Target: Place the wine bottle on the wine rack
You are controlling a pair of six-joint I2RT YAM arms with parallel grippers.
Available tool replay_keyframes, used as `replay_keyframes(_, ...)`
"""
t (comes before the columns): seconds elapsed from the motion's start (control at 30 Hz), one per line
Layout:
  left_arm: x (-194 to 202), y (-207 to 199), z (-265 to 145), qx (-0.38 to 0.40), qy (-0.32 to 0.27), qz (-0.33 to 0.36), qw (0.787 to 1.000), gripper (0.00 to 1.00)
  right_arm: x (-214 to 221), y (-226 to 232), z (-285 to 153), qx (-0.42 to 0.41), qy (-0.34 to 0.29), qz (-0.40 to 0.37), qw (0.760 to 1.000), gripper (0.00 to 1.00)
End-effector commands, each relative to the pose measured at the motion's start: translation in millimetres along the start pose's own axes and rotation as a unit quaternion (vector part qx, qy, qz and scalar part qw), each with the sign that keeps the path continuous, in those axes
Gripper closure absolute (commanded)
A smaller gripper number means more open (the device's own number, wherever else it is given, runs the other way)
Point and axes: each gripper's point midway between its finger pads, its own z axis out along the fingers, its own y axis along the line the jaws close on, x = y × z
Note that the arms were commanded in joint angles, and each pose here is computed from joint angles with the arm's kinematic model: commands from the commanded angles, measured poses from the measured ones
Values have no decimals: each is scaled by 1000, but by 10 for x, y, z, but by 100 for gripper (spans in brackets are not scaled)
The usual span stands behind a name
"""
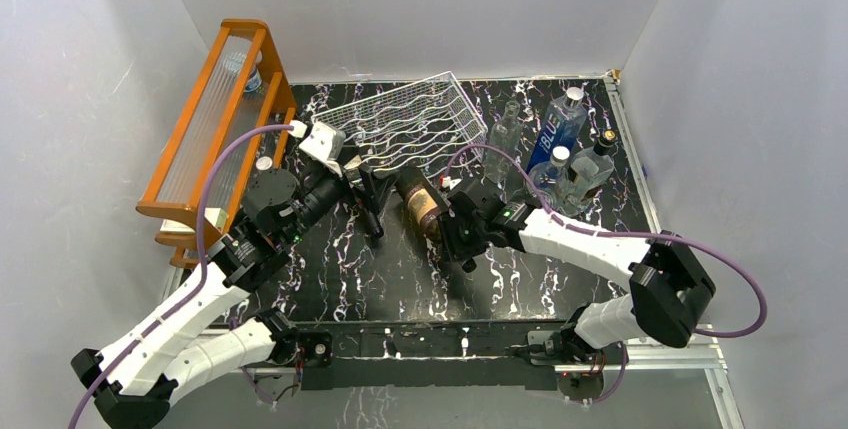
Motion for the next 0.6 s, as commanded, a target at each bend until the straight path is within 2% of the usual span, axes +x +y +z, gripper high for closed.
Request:
replay_keyframes(0.0, -270, -58, -50, 14, -35, 6, 999, 2, -427, 293, -70, -57, -83, -6, 995, 100)
replay_keyframes(0.3, -362, -66, -39, 16, -55, 9, 998, 2, -705, 398, 31, -64, -116, -8, 991, 100)
replay_keyframes(0.57, -409, -104, -36, 25, -50, 11, 998, 2, -991, 583, 136, -88, -151, 6, 985, 100)
